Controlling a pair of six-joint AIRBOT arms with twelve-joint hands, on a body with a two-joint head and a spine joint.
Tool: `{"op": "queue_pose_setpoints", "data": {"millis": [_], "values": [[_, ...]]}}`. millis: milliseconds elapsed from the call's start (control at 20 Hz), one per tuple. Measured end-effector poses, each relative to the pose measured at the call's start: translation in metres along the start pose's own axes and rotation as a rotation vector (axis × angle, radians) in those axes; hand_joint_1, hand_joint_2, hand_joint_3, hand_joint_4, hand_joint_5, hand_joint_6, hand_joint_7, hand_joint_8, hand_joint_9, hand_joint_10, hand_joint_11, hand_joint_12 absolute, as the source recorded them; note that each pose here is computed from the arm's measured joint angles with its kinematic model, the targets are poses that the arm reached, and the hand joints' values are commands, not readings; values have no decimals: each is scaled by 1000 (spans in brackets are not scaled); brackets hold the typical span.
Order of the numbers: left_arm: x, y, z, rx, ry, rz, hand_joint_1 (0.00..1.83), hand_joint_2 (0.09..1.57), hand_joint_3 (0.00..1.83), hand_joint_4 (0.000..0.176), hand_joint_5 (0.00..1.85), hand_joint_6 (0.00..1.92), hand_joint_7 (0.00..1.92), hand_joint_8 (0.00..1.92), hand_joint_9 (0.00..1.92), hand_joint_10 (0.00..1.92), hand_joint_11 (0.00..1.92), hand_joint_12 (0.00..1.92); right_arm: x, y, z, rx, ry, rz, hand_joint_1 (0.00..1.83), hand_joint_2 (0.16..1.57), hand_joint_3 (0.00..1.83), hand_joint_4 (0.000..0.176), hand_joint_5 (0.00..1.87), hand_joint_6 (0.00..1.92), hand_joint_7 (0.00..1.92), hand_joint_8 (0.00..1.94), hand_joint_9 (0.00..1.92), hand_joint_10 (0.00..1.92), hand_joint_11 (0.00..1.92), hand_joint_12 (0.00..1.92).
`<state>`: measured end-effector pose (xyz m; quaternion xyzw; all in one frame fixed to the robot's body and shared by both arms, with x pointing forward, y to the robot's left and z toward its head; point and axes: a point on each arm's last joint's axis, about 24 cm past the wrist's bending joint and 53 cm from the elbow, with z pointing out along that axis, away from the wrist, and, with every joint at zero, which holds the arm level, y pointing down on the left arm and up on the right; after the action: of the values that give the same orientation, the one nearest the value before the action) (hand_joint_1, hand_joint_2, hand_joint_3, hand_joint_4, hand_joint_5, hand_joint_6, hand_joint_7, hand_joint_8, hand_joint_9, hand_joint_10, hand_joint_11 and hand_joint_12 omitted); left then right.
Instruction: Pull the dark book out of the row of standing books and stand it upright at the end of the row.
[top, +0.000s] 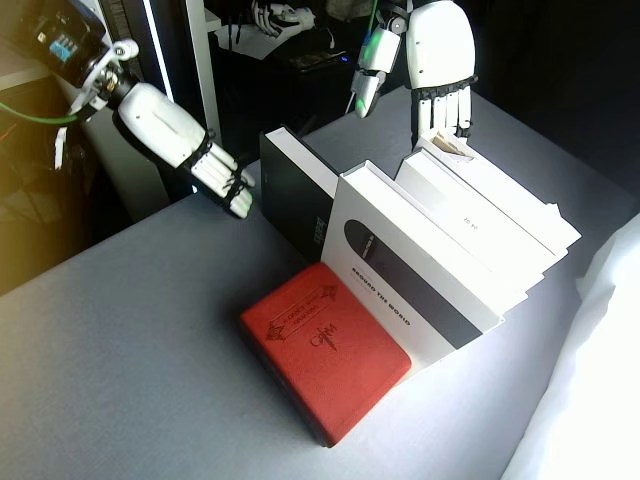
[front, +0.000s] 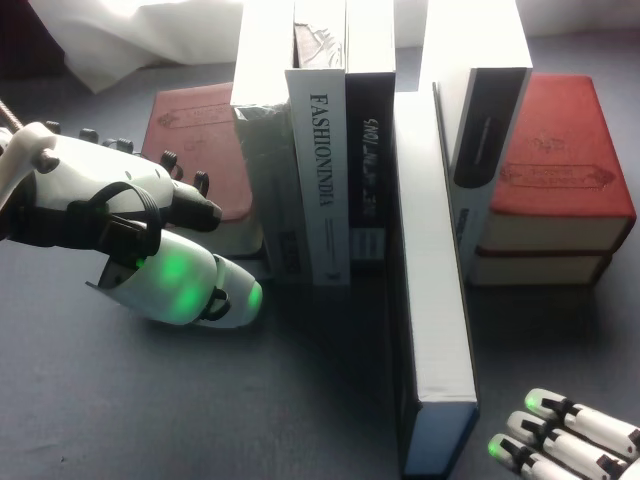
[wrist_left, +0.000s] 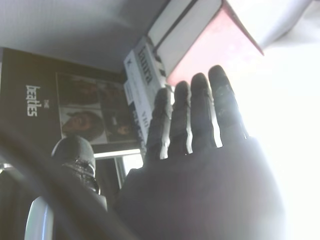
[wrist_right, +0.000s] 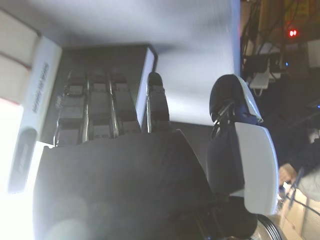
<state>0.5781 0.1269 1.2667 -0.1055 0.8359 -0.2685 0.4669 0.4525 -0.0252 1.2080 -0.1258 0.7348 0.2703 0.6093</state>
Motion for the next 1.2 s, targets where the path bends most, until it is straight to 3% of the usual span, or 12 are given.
{"op": "queue_pose_setpoints", "data": {"millis": [450,600,750,1200], "values": [[0,0,0,0,0,7,0,1252,0,0,137,1,120,0,91,1,0,244,-37,5,-7,25,-111,-2,0,1217,4,0,0,0,0,0,0,0,0,0],[0,0,0,0,0,7,0,1239,0,0,105,2,83,5,58,3,0,181,-45,9,-10,20,-131,7,0,1211,1,0,0,0,0,0,0,0,0,0],[0,0,0,0,1,6,0,1248,0,0,146,1,109,0,89,1,0,264,-58,19,-15,-3,-169,17,0,1200,0,0,0,0,0,0,0,0,0,0],[0,0,0,0,0,7,0,1244,0,0,132,2,105,1,81,2,0,242,-66,32,-24,-30,-186,43,0,1200,0,0,0,0,0,0,0,0,0,0]]}}
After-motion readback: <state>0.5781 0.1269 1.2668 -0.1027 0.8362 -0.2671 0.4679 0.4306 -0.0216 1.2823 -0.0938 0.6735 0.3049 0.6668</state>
